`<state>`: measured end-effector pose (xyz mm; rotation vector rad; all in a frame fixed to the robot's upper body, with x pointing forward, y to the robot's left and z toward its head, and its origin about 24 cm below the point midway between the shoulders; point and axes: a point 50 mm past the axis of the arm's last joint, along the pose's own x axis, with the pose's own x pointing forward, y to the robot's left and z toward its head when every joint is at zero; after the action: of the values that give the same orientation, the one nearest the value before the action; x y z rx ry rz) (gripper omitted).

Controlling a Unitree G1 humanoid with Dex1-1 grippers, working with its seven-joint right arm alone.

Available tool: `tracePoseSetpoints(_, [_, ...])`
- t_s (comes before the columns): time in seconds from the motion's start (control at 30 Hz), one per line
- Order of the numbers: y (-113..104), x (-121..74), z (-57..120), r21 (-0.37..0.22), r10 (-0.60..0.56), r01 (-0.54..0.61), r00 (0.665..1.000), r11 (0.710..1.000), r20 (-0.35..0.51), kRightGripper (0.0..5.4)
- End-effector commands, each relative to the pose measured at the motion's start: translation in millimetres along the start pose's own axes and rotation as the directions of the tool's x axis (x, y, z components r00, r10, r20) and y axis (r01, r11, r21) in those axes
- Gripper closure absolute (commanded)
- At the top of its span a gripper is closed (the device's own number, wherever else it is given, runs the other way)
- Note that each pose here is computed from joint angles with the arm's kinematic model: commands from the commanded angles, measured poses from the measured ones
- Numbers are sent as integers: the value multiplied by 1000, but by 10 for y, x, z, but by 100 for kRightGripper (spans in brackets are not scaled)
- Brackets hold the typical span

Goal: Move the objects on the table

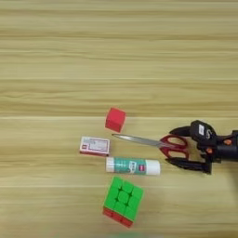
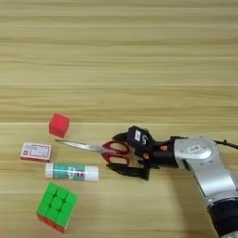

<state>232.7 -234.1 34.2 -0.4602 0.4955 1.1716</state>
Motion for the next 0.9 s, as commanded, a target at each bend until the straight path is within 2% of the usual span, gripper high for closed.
tracePoseSetpoints(0.03, [-54, -86, -8, -39, -37, 34, 997, 999, -68, 162])
tracePoseSetpoints(0.47, [-78, -109, 29, -48, -44, 42, 998, 998, -55, 164])
tracePoseSetpoints(0.9, [-99, -128, 125, -59, -38, 38, 999, 998, 0, 164])
